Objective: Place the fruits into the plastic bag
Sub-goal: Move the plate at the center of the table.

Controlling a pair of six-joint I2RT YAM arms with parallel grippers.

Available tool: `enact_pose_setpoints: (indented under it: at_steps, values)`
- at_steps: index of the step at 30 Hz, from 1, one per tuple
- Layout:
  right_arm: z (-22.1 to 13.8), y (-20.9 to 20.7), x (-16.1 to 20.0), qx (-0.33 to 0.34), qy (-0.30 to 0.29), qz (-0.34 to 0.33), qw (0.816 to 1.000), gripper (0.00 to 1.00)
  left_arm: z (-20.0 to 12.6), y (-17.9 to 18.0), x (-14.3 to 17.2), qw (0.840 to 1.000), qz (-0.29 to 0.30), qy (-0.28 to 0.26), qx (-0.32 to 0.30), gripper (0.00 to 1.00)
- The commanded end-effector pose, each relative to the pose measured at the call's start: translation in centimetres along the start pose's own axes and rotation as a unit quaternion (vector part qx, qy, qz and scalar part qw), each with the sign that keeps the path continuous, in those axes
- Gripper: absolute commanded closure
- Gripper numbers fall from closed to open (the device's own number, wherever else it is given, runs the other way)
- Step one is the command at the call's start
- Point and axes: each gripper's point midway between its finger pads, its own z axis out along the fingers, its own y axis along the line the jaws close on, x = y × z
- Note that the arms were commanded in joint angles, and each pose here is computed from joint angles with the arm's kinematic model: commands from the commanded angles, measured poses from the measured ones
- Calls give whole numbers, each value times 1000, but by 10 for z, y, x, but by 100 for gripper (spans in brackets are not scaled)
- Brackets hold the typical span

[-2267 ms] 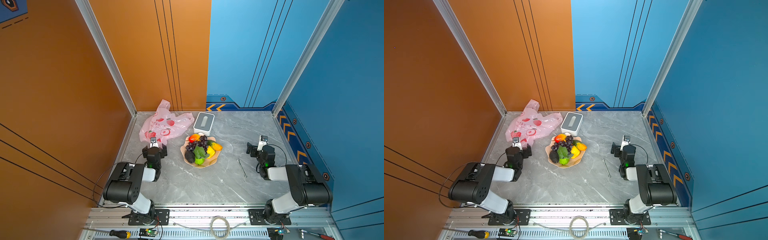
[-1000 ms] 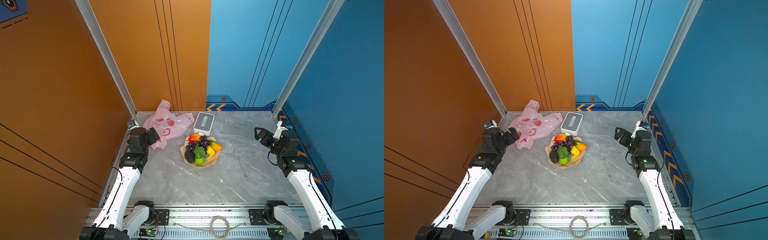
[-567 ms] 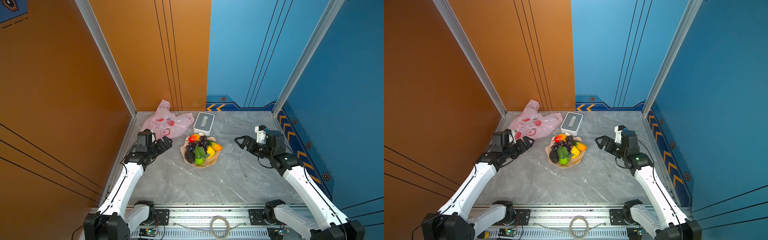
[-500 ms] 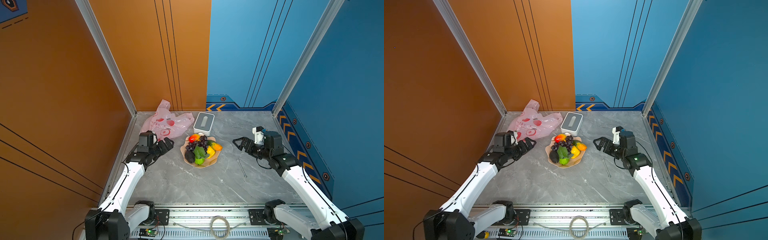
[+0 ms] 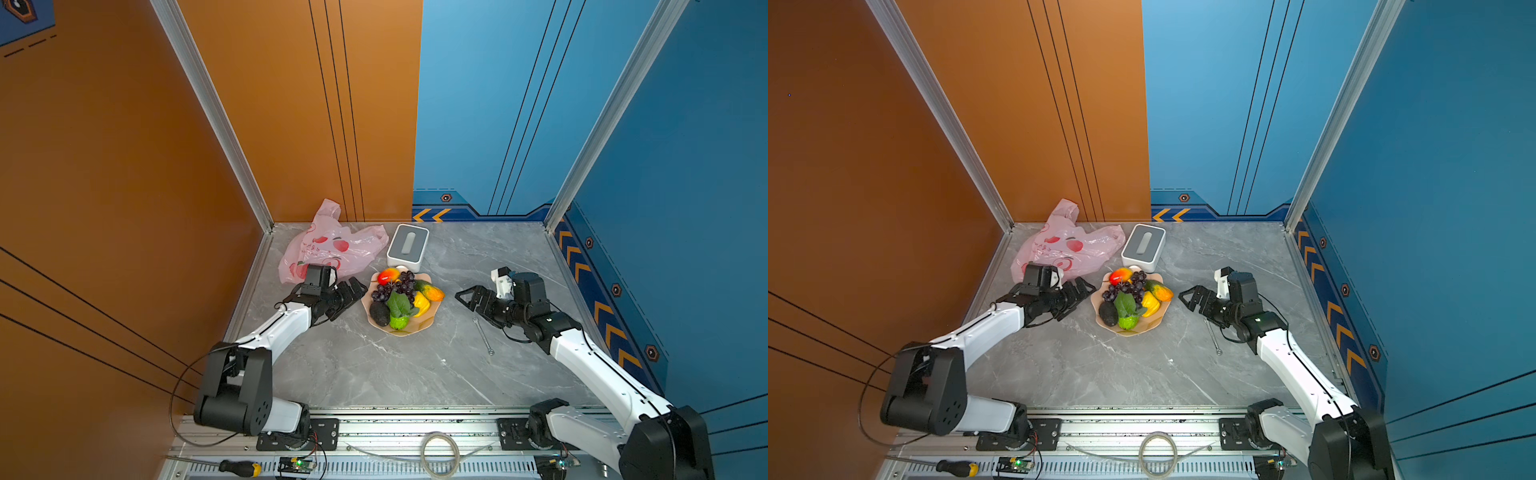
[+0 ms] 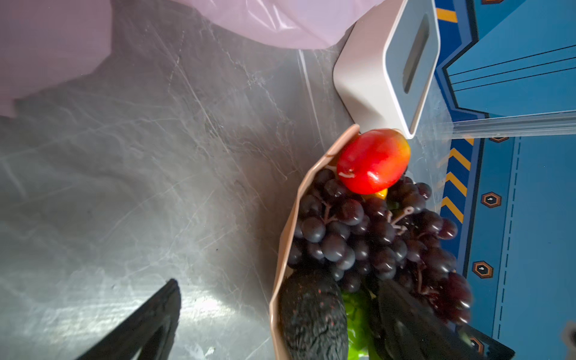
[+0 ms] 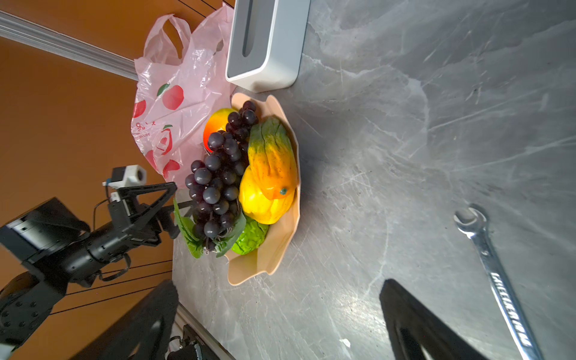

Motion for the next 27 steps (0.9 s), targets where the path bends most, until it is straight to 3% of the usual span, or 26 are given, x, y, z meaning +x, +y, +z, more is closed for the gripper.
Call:
enact_pose_setpoints:
  at_steps: [1,9,16,25,27]
  values:
    - [2,7,-4,-16,-5,-4,1000,0,11,-26,-14,999,18,-8,37,0]
    - [-3,-1,-9,-10,-12,1,1000,0,44,-48,-14,998,39,13,41,0]
    - [-9,-5,-11,-5,-19,3,1000,0,57,-50,-10,998,31,20,47,12]
    - [-10,-12,-7,1,-19,7,1000,0,61,-60,0,997,41,28,56,13]
    - [-10,-13,-6,2,-19,8,1000,0,64,-65,5,996,47,33,61,20]
